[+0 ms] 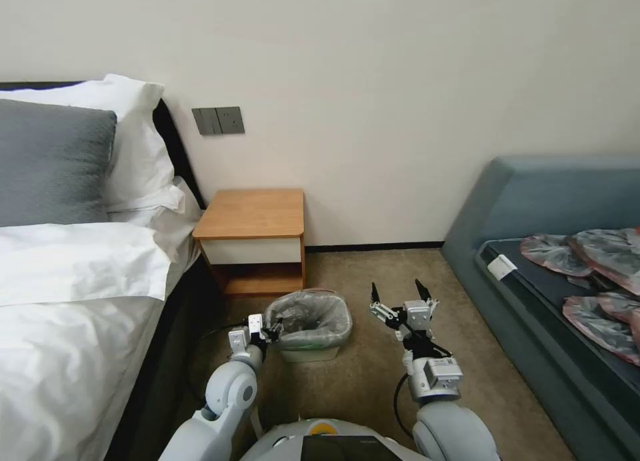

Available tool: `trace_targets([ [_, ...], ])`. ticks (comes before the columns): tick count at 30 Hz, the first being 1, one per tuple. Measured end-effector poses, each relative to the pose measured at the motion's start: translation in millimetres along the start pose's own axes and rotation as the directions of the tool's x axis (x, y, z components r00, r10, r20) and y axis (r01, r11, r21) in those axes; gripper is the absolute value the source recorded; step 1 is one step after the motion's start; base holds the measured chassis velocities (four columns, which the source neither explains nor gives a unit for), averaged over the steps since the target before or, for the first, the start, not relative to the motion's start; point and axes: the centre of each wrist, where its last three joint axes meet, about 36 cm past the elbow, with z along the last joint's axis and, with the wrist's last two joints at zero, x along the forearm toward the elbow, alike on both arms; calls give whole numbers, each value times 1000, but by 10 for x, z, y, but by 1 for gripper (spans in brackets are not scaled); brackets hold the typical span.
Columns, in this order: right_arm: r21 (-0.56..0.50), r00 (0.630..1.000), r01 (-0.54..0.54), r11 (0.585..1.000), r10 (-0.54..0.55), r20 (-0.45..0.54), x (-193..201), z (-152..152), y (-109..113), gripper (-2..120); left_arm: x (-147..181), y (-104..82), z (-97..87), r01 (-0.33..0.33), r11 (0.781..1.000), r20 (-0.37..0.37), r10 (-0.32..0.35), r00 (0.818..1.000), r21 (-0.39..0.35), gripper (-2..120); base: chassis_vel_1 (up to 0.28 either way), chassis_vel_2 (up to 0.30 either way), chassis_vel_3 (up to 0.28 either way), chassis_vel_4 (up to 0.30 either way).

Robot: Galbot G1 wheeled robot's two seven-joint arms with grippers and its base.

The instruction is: Pick up the garbage bag from the table and place it over the trash can.

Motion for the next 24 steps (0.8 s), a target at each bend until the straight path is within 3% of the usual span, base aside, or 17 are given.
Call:
trace_targets([
  [3, -4, 1000, -2, 1000, 2, -1, 11, -5, 8, 100, 25, 4, -18, -3, 1000, 10, 3, 1000, 2, 80, 0, 0, 0, 0],
  [9, -4, 1000, -4, 1000, 4, 0, 38, -2, 28, 100, 72, 29, -47, -2, 1000, 35, 2, 999, -3, 98, 0, 0, 0, 0],
  [14, -3, 1000, -7, 1000, 7, 1, 58, 0, 31, 100, 126, 49, -81, -1, 1000, 60, 1, 998, -1, 100, 0, 0, 0, 0],
  [18, 3, 1000, -25, 1000, 25, 6, 65, 32, 15, 100, 190, 87, -129, 5, 1000, 174, -3, 985, -9, 100, 0, 0, 0, 0],
  [19, 3, 1000, -25, 1000, 25, 6, 65, 32, 15, 100, 190, 87, -129, 5, 1000, 174, -3, 985, -9, 100, 0, 0, 0, 0],
  [20, 8, 999, -37, 999, 36, 7, 63, 66, 1, 100, 207, 115, -149, 10, 999, 235, -1, 972, -34, 100, 0, 0, 0, 0],
  [22, 20, 998, -63, 998, 63, 8, 65, 139, -41, 100, 234, 188, -177, 22, 994, 373, 20, 928, -107, 100, 0, 0, 0, 0],
  [23, 20, 998, -63, 998, 63, 8, 65, 139, -41, 100, 234, 188, -177, 22, 994, 373, 20, 928, -107, 100, 0, 0, 0, 0],
  [24, 25, 997, -73, 997, 73, 8, 69, 168, -57, 100, 252, 206, -185, 16, 991, 410, 40, 911, -133, 100, 0, 0, 0, 0],
])
